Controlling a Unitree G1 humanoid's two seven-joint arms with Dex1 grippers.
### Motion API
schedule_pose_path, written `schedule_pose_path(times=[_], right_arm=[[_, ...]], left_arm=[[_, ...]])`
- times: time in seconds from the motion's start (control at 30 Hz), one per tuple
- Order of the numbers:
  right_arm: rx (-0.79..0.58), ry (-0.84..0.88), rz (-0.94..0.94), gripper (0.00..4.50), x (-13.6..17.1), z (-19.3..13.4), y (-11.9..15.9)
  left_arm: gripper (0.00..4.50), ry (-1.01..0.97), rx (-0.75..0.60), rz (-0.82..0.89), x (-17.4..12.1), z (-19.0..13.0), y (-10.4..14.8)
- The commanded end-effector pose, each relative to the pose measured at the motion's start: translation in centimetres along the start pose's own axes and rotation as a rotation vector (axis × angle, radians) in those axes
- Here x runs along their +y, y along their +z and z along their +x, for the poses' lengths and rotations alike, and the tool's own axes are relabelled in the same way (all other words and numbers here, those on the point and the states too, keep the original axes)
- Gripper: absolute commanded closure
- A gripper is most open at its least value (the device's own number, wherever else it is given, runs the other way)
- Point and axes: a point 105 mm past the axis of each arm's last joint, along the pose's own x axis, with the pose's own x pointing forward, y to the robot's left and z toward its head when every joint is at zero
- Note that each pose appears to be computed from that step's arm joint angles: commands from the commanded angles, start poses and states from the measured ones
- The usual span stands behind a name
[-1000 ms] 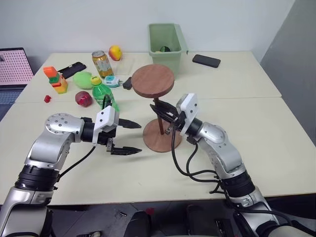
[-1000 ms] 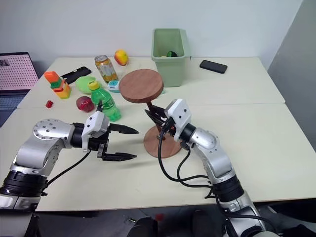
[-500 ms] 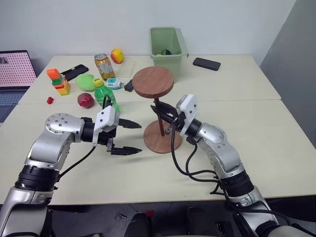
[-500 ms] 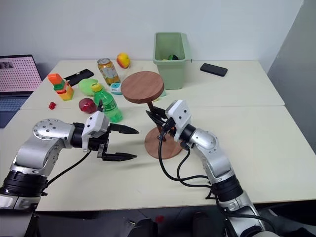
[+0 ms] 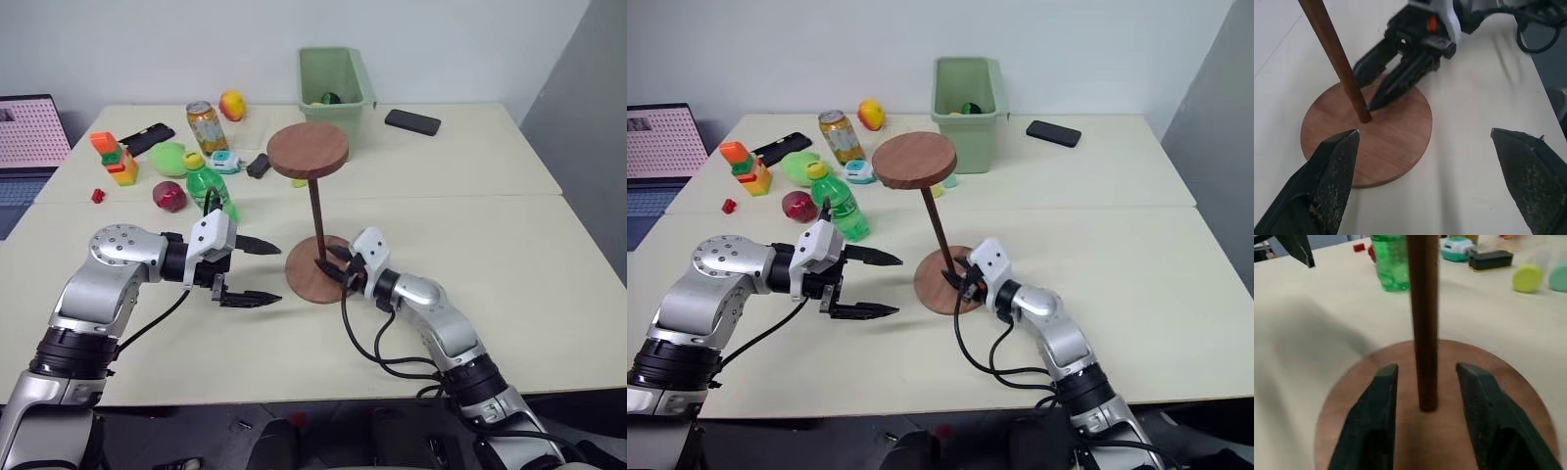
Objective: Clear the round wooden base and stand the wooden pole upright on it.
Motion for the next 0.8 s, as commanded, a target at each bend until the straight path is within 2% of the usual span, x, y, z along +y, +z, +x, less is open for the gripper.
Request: schedule_pose_path(times=[0.03, 0.27, 0.5, 0.67, 0.8], right_arm=[[-0.111, 0.01, -0.031, 1.55, 0.0, 0.1, 3.6], [-0.109, 0.033, -0.022, 0.07, 0.1, -1.6, 4.7], [0.03, 0.133, -0.068, 0.07, -0.7, -8.6, 5.7], [0.127, 0.17, -0.11, 0.07, -1.8, -13.3, 7.4], [0.186, 0.206, -0.14, 0.07, -2.1, -15.7, 8.4]], left_arm=[[0.0, 0.022, -0.037, 0.048, 0.4, -0.5, 1.5], [0.0, 0.02, -0.044, 0.047, 0.4, -0.5, 1.8], [0.0, -0.009, -0.033, -0.025, 0.0, -1.3, 1.7], [0.0, 0.012, -0.024, -0.059, -0.2, -2.2, 1.6], [0.0, 0.015, -0.026, -0.089, -0.5, -3.2, 1.8]])
